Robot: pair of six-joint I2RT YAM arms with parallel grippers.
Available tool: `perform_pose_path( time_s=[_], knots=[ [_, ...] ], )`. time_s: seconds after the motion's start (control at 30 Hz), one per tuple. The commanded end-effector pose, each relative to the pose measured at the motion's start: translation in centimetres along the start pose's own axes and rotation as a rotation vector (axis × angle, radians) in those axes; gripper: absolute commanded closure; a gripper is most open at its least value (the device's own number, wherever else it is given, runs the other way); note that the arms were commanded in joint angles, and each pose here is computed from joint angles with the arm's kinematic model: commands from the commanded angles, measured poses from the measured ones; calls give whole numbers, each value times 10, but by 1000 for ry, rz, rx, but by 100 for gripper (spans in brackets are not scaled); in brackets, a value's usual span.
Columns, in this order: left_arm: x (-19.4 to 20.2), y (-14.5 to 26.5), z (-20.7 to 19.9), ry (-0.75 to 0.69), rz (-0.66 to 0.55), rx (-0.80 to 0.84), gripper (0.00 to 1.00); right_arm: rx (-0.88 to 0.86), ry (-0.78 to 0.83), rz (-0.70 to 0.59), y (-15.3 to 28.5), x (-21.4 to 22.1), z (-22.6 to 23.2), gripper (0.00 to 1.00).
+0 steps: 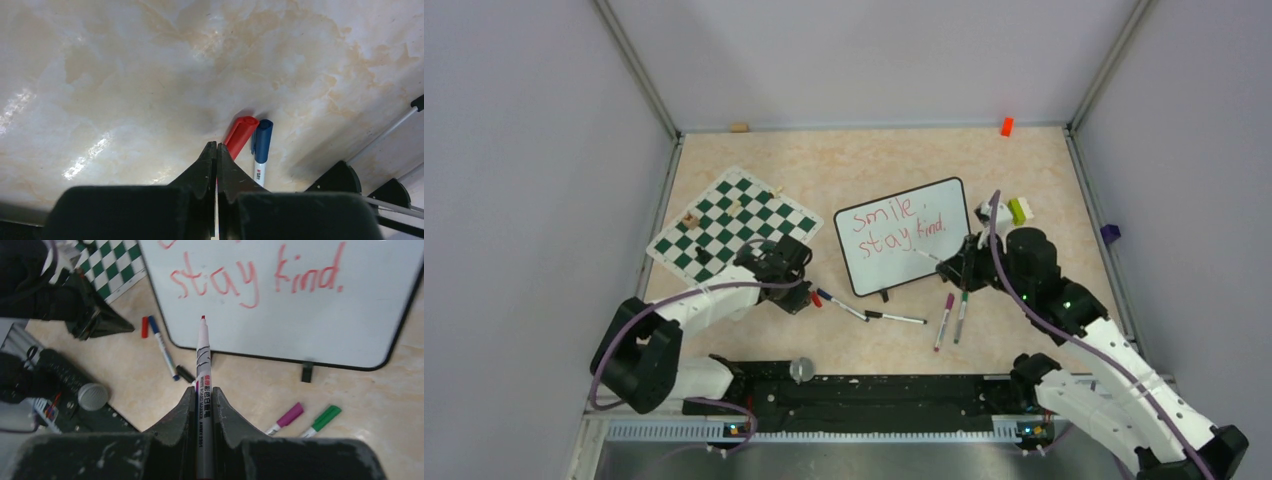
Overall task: Write a sentence on the whiteboard
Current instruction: Close the whiteboard marker at the center of the board.
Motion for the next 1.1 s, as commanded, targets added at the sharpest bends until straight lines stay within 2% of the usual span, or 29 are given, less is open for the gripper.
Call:
perform_pose_path(
  time_s=[0.0,0.17,0.33,0.53,0.57,0.6,0.67,0.83,1.07],
  knots=[
    [0,15,-8,61,19,111,100,-172,87,-82,1,0,40,100],
    [0,29,-11,67,36,162,100,-265,86,-73,-20,34,67,100],
    [-4,33,-8,67,7,173,100,-270,119,-112,-42,59,80,100],
    [-12,30,-16,-56,-59,156,99,-269,109,-156,-46,59,83,100],
    [-12,28,-17,-71,-60,134,68,-262,113,-151,-46,58,83,100],
    [-11,26,-18,-86,-55,109,62,-255,117,-148,-46,57,83,100],
    [-8,21,-21,-116,-34,72,55,-246,124,-139,-46,57,82,100],
    [2,9,-28,-165,32,32,54,-215,117,-149,-44,55,78,100],
    [-5,7,-20,-201,-10,-98,61,-202,111,-175,-38,50,75,100]
  ],
)
Point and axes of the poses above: each gripper's point midway between its finger pads, its own y axis back along the fingers, its own z axis along the line the jaws close on, x = y × z, the point moved 5 cm from there along y, back along the fingers, and after that the axes turned 3 degrees about y, right-handed, at the moved point
